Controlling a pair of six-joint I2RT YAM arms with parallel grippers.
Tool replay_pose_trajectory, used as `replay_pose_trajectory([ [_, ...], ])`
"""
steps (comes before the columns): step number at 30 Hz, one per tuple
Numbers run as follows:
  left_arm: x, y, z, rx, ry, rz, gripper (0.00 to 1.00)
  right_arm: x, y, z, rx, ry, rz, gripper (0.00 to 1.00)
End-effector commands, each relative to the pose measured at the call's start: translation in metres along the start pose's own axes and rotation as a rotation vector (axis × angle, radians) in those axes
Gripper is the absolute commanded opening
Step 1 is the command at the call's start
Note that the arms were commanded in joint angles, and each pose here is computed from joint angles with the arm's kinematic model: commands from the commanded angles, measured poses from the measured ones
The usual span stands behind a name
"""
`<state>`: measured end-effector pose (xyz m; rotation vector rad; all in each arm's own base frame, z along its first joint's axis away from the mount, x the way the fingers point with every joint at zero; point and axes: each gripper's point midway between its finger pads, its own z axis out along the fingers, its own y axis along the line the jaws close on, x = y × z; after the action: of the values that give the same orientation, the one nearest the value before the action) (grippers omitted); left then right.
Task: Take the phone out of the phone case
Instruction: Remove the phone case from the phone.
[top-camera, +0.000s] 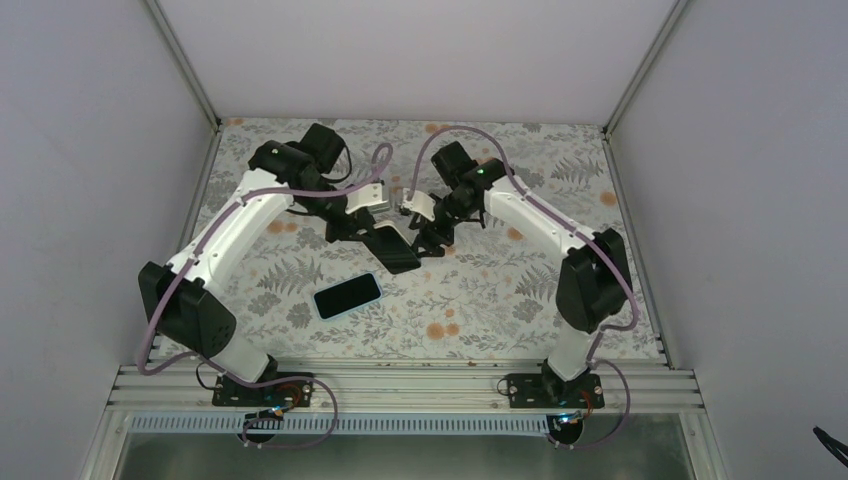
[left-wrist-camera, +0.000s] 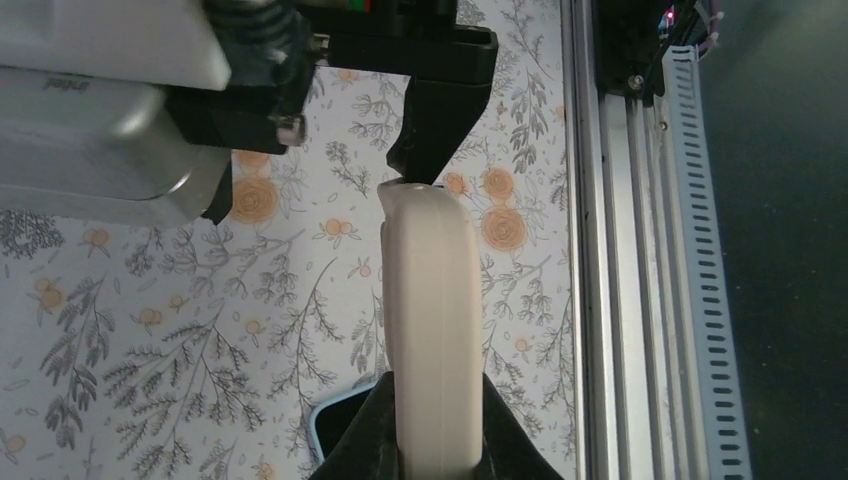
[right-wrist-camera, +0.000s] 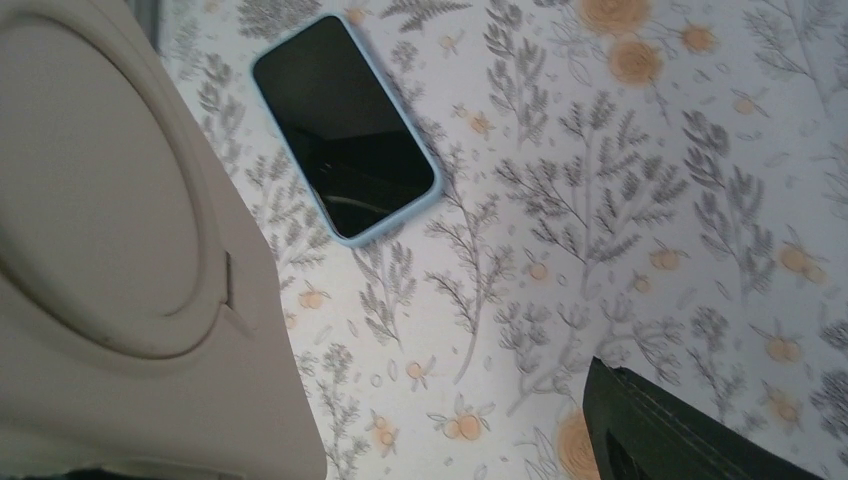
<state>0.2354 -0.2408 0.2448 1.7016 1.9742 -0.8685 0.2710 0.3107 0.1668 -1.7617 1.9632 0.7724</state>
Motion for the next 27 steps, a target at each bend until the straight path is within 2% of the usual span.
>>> replay_pose_trajectory([
  [1,-0.067,-0.001,-0.018,0.026,-0.294,0.173,0.02,-0.099,0.063,-0.011,-0.358,-0.352,-0.157,0.85],
  [6,-0.056,0.043,-0.032,-0.140,-0.307,0.140,0.02,-0.118,0.107,-0.039,-0.649,-0.501,-0.176,0.88],
  [14,-0.030,0.122,-0.035,-0.408,-0.289,0.070,0.02,-0.133,0.150,-0.057,-0.735,-0.546,-0.250,0.85],
  [17,-0.028,0.145,-0.029,-0.451,-0.274,0.039,0.02,-0.134,0.150,-0.056,-0.724,-0.525,-0.236,0.77],
  [22,-0.043,0.168,-0.038,-0.504,-0.304,0.020,0.02,-0.129,0.149,-0.050,-0.710,-0.492,-0.223,0.71],
  [24,-0.049,0.172,-0.043,-0.514,-0.313,0.023,0.02,-0.126,0.146,-0.046,-0.712,-0.472,-0.202,0.65],
  [27,-0.055,0.174,-0.046,-0.522,-0.317,0.027,0.02,-0.123,0.144,-0.042,-0.715,-0.454,-0.176,0.49],
])
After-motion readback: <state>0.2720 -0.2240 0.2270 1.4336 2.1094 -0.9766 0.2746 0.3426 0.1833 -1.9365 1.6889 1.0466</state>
